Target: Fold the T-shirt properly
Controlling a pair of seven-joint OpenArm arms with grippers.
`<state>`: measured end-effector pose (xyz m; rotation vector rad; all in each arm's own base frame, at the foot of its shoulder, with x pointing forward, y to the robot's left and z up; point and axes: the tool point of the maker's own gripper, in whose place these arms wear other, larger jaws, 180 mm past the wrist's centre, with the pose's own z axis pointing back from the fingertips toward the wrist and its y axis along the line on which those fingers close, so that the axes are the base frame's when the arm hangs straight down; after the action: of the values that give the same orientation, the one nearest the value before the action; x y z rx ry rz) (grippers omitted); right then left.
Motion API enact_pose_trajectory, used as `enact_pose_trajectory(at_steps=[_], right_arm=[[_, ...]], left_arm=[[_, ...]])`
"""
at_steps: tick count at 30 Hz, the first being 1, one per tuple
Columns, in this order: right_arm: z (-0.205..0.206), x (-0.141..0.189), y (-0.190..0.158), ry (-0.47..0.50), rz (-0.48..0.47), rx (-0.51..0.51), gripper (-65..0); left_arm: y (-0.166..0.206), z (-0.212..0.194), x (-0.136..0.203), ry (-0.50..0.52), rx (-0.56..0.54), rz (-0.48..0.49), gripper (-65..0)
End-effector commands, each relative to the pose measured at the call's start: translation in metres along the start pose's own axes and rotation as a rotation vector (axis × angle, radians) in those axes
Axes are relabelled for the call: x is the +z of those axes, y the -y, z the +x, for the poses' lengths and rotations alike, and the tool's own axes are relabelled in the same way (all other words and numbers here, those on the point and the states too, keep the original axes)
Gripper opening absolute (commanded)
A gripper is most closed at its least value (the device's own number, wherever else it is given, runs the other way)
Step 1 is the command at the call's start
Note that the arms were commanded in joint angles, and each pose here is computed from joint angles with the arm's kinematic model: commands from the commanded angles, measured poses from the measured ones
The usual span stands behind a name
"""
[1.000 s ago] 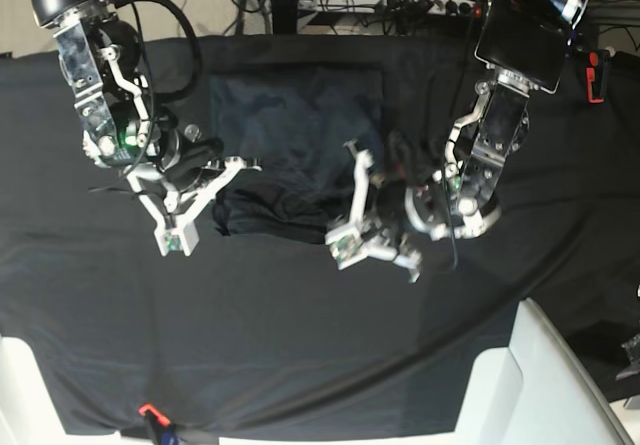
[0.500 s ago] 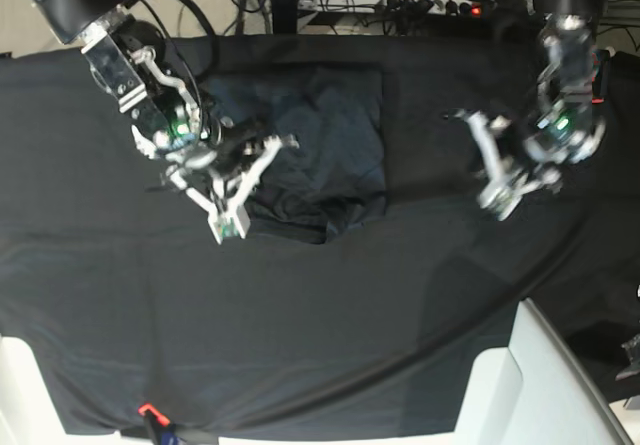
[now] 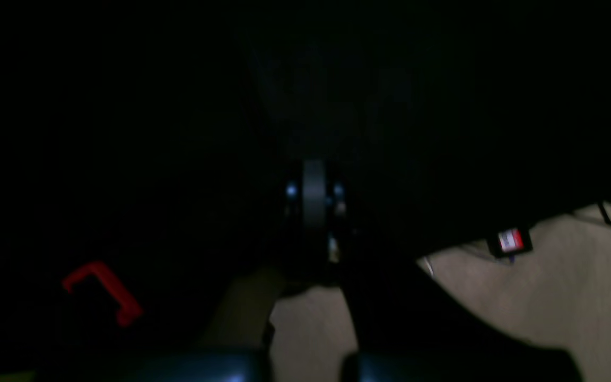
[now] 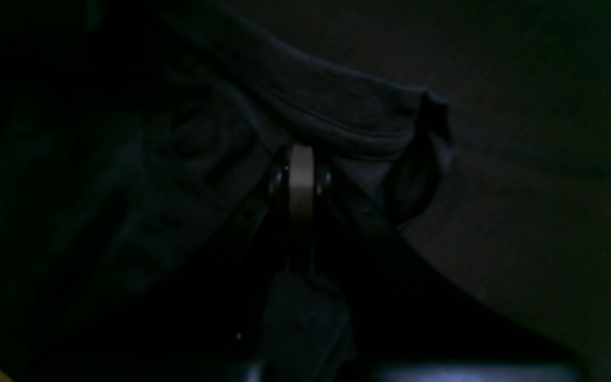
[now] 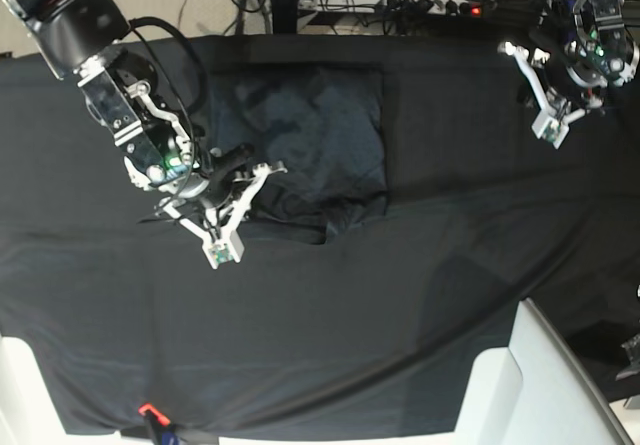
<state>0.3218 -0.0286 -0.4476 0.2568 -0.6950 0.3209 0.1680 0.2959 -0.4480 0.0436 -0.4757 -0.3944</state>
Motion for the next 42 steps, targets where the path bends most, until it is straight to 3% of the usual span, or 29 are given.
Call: enact_pose_trajectory(at_steps=[1,6,17,24,28,35,39,42], right_arm=[[0.021,-0.001,0.006,0.053,-0.009,0.008,-65.0],[0.027,-0.014,0.024,0.045,-0.048,0.01,-65.0],[0.042,-0.029,-0.004,0.061,0.019,-0.002,-65.0],[0.079,0.019,-0.016,0.227,0.062,0.06,-65.0],[0.068,0.05,0.004,0.261,-0.006,0.012,-65.0],[-0.013,0.122,0.029,0.085,-0.071,-0.043,-65.0],[-0.073,0.15,0.044,-0.06,-0.137,-0.13,-65.0],[-0.12,0.162,0.037,-0.183,-0.136,-0.166,-65.0]], left_arm=[[-0.01,0.006,0.006,0.027,-0.003,0.025,-65.0],[-0.004,0.003,0.004,0.022,0.011,0.018,-65.0],[-0.002,0.003,0.003,0.022,0.014,0.016,-65.0],[0.007,-0.006,0.009,0.007,-0.007,0.002,-65.0],[0.014,-0.003,0.021,0.021,-0.05,0.005,-65.0],[0.055,-0.036,0.051,0.077,-0.072,-0.079,-65.0],[0.075,-0.073,0.061,0.069,-0.014,-0.135,-65.0],[0.092,-0.106,0.056,0.022,0.058,-0.179,-65.0]])
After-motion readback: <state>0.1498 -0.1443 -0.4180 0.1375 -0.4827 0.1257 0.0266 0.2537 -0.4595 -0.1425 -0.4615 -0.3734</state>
